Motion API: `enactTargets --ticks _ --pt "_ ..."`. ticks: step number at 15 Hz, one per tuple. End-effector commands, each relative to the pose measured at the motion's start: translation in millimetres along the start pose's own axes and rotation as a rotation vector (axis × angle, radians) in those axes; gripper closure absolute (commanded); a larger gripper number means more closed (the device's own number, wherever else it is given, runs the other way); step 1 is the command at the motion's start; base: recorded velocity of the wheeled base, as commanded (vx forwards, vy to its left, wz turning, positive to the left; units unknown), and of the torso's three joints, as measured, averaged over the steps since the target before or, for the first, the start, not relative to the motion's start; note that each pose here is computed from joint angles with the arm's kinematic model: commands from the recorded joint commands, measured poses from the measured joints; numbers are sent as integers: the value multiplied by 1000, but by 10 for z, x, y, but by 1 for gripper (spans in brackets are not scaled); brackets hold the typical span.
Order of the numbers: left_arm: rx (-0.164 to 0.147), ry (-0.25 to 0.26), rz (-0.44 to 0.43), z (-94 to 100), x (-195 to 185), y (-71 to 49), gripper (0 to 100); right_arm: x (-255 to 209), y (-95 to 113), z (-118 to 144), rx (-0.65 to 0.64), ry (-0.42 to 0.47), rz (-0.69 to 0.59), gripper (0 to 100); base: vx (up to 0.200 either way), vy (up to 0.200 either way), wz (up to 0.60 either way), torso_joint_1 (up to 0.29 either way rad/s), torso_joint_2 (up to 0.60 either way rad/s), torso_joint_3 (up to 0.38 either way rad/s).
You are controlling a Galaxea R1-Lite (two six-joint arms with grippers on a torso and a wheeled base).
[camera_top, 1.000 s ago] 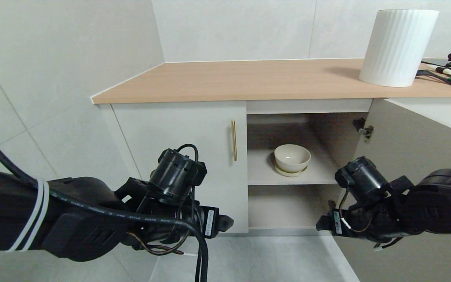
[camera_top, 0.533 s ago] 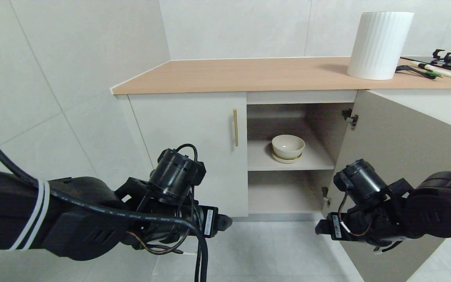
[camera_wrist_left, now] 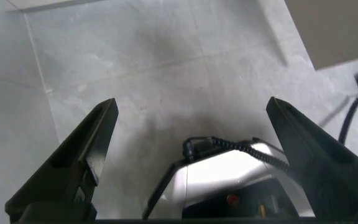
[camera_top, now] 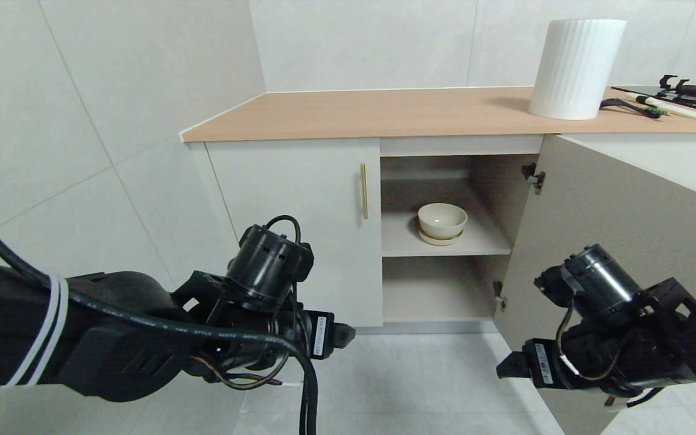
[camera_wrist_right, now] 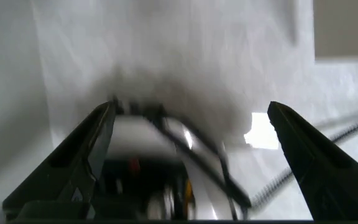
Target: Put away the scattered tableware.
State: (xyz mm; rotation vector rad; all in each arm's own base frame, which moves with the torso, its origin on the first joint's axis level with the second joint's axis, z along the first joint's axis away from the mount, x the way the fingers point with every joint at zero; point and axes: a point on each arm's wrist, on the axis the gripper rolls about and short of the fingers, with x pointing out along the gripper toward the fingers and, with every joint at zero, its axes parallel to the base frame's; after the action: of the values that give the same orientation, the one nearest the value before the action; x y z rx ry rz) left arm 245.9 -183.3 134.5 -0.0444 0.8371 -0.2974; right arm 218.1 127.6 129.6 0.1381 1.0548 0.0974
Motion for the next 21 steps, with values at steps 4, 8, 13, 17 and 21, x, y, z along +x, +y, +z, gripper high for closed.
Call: enactTargets --ticks 4,8,13,17,21 --pt "1 -13 9 13 -19 3 0 -180 -221 -325 3 30 -18 0 0 -50 0 2 -1 3" --pt "3 -13 11 10 -4 1 0 -233 -299 -436 29 34 -24 0 0 -200 0 6 6 5" --pt "1 -14 10 12 -4 1 0 -224 -387 -461 69 28 -69 0 0 -200 0 3 2 1" --pt "0 -11 11 8 5 1 0 -199 -527 -463 111 35 -117 0 0 -200 0 2 2 2" --pt "-1 -13 12 11 1 5 0 -221 -803 -407 169 5 -256 0 0 -50 0 1 2 1"
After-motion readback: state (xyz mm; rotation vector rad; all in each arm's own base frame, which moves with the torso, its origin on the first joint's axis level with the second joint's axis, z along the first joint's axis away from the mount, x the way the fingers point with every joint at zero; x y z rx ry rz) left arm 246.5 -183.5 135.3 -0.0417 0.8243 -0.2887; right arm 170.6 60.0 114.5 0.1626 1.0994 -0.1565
